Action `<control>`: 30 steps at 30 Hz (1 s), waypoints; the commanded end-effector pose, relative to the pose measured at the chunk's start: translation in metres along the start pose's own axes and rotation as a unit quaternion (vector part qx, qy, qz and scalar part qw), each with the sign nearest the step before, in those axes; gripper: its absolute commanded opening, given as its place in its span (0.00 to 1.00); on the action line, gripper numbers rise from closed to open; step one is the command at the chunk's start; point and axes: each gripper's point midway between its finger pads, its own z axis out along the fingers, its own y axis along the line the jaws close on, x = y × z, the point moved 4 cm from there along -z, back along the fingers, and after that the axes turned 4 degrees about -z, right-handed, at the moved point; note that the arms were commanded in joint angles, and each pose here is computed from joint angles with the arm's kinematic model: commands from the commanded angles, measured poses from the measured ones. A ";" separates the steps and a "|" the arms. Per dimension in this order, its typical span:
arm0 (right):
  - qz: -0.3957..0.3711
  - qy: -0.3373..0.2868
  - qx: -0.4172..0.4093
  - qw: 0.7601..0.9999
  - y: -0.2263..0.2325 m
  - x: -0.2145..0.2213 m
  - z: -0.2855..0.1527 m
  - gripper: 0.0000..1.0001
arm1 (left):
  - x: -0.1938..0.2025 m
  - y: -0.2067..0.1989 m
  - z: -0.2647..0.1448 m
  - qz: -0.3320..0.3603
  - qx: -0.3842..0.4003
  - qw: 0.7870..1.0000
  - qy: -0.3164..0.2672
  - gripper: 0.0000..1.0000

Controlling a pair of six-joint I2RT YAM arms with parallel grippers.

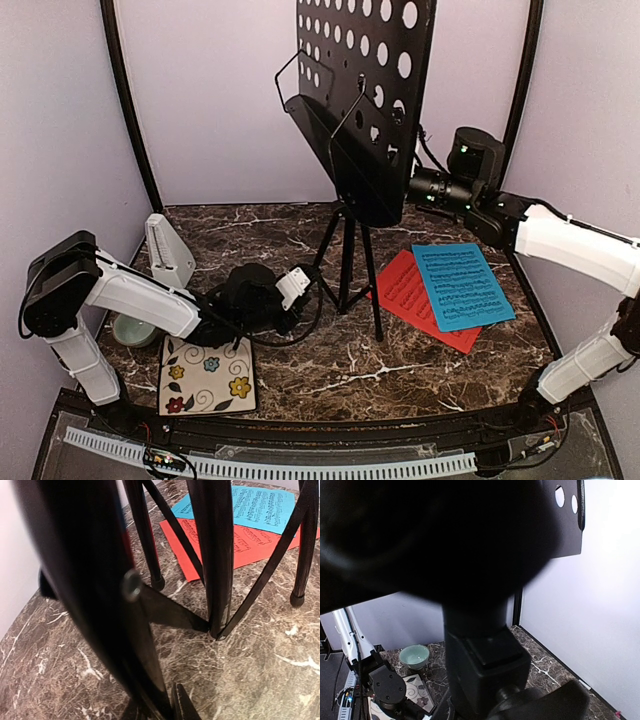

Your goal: Set up the instrument practice props

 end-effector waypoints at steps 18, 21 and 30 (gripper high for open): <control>-0.102 -0.168 0.031 0.980 -0.020 -0.125 -0.008 0.00 | 0.048 0.064 -0.008 0.102 -0.078 0.986 0.103 0.00; -0.097 -0.165 0.034 0.981 -0.026 -0.123 -0.006 0.00 | 0.049 0.064 -0.003 0.109 -0.074 0.985 0.113 0.00; -0.088 -0.160 0.021 0.983 -0.033 -0.115 -0.002 0.00 | 0.052 0.069 0.001 0.131 -0.077 0.977 0.151 0.03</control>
